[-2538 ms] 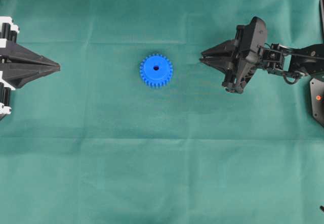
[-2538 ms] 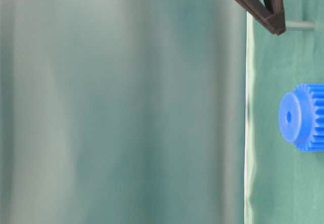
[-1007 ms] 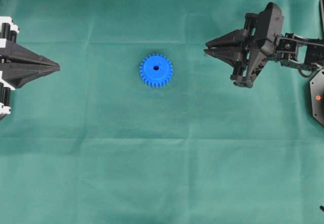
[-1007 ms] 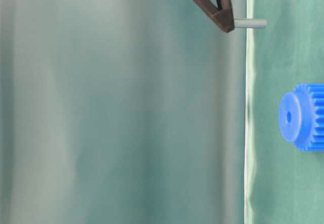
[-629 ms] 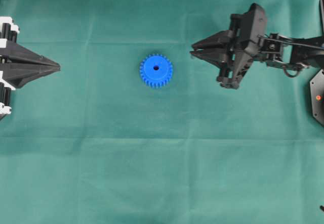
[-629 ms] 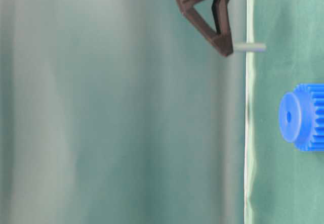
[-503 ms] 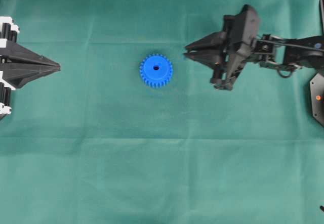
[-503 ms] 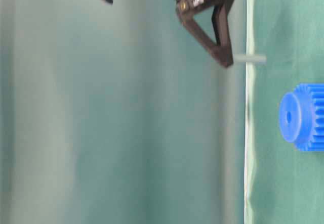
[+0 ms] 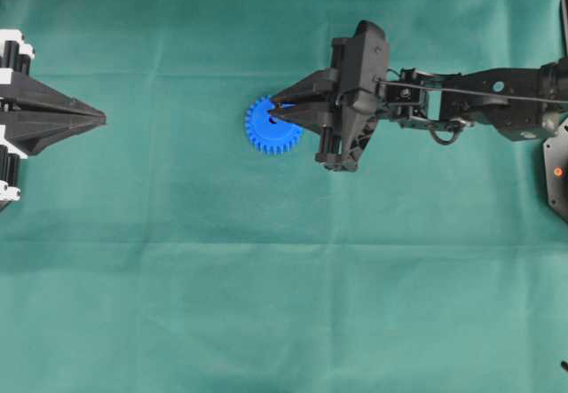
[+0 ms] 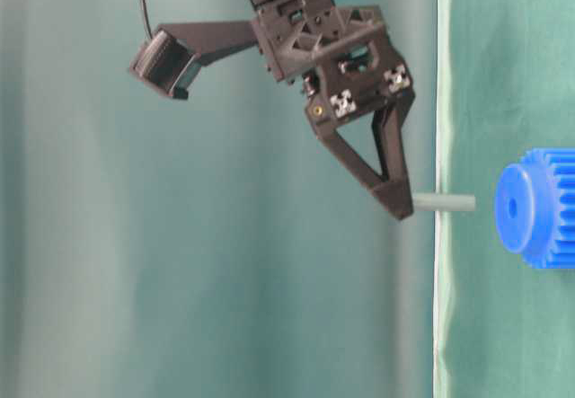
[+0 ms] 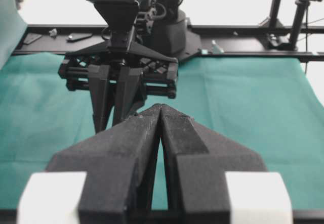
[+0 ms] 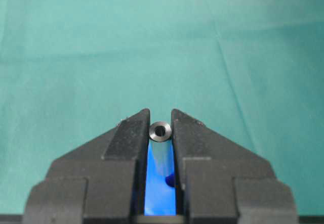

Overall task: Insert the shaft placed at a random location into the center hole of the medium gear at another random location.
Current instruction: 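Carry the shaft left with the right gripper over the blue gear's center hole, then lower the shaft into the gear's center hole with the right gripper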

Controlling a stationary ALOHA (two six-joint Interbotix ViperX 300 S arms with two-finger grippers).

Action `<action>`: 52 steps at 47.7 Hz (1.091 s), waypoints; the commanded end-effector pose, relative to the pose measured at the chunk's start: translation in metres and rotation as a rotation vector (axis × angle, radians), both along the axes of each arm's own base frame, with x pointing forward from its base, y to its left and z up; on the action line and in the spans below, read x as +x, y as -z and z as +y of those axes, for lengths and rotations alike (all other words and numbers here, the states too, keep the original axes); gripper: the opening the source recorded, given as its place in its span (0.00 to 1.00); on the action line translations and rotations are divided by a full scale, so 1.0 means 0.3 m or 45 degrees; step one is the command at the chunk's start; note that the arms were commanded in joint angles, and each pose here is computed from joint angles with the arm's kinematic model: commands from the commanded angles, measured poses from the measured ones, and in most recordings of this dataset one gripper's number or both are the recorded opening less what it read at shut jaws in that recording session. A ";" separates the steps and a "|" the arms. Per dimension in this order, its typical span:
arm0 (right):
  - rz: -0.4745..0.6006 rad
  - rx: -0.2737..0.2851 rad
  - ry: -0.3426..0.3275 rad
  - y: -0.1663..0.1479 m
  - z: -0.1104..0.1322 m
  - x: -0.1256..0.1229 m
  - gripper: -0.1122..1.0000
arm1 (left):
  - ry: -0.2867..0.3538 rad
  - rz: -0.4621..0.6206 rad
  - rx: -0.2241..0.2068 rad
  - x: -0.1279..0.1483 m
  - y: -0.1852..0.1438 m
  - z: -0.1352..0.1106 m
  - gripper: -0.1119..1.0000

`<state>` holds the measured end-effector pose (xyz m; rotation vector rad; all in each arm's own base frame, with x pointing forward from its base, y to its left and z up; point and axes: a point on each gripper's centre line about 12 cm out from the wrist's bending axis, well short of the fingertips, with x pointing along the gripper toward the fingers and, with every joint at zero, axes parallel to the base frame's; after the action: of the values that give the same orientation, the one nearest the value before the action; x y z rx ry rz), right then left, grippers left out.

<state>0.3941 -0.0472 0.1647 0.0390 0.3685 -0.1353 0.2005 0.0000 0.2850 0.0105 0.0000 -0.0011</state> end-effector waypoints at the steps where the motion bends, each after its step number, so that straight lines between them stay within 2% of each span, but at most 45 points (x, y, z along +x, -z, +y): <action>1: -0.047 -0.014 -0.009 -0.046 0.003 0.027 0.22 | 0.001 -0.027 0.002 0.008 -0.026 0.000 0.10; 22: -0.037 -0.019 -0.011 -0.031 0.003 0.028 0.22 | 0.001 -0.025 0.000 0.008 -0.025 0.000 0.10; 39: -0.009 -0.021 0.002 0.039 -0.014 0.044 0.22 | 0.001 -0.025 -0.002 0.009 -0.023 0.000 0.10; 52: -0.005 -0.019 0.003 0.045 -0.014 0.040 0.22 | 0.001 -0.029 0.000 0.008 -0.026 0.000 0.10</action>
<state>0.4008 -0.0506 0.1384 0.0414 0.4099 -0.1425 0.2007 0.0000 0.2847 0.0089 0.0015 -0.0011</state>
